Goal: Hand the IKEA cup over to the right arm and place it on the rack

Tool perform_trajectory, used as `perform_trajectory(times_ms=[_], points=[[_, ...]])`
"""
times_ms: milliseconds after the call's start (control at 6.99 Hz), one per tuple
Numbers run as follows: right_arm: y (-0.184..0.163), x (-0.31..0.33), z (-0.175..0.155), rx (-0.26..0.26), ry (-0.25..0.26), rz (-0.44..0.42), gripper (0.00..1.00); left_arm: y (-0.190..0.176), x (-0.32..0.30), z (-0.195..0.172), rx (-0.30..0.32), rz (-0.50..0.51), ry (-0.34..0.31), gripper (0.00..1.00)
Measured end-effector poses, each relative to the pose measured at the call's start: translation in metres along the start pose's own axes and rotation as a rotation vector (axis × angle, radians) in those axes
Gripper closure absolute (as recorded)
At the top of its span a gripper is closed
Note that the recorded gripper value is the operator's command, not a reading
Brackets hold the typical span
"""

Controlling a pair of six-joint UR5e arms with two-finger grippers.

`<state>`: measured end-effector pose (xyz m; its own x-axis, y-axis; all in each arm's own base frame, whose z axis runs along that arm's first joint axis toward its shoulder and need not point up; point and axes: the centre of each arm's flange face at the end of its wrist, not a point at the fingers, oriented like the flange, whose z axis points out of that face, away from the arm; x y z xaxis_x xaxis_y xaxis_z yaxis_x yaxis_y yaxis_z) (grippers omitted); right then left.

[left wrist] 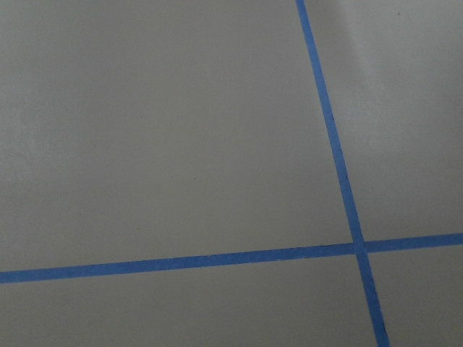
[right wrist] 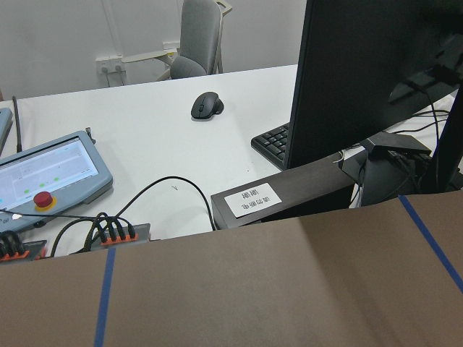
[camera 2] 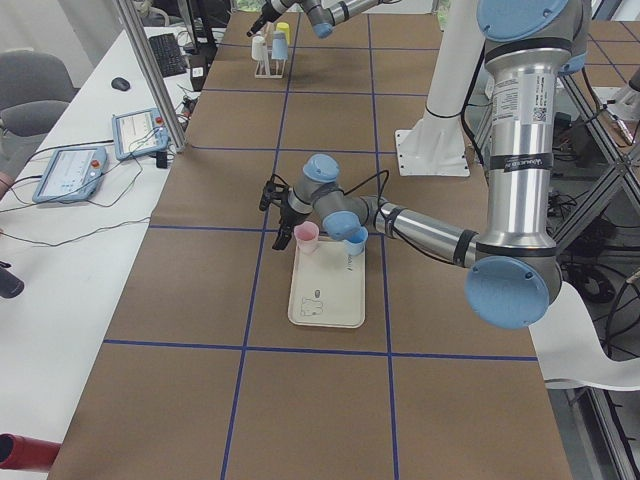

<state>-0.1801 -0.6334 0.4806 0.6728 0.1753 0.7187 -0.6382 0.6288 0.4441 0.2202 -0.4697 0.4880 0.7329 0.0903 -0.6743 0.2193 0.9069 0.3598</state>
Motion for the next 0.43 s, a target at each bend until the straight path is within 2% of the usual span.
perform_trajectory(times_ms=[143, 286, 429], points=[[-0.001, -0.01, -0.002, -0.03, -0.03, -0.001, 0.0, -0.01, -0.024, -0.005, -0.078, 0.007, -0.026, 0.0], [-0.002, -0.019, -0.007, -0.077, -0.073, -0.001, 0.0, -0.015, -0.037, -0.01, -0.16, -0.011, -0.018, 0.0], [-0.007, -0.025, -0.015, -0.127, -0.112, 0.0, 0.0, -0.014, -0.037, -0.011, -0.241, -0.039, 0.022, 0.0]])
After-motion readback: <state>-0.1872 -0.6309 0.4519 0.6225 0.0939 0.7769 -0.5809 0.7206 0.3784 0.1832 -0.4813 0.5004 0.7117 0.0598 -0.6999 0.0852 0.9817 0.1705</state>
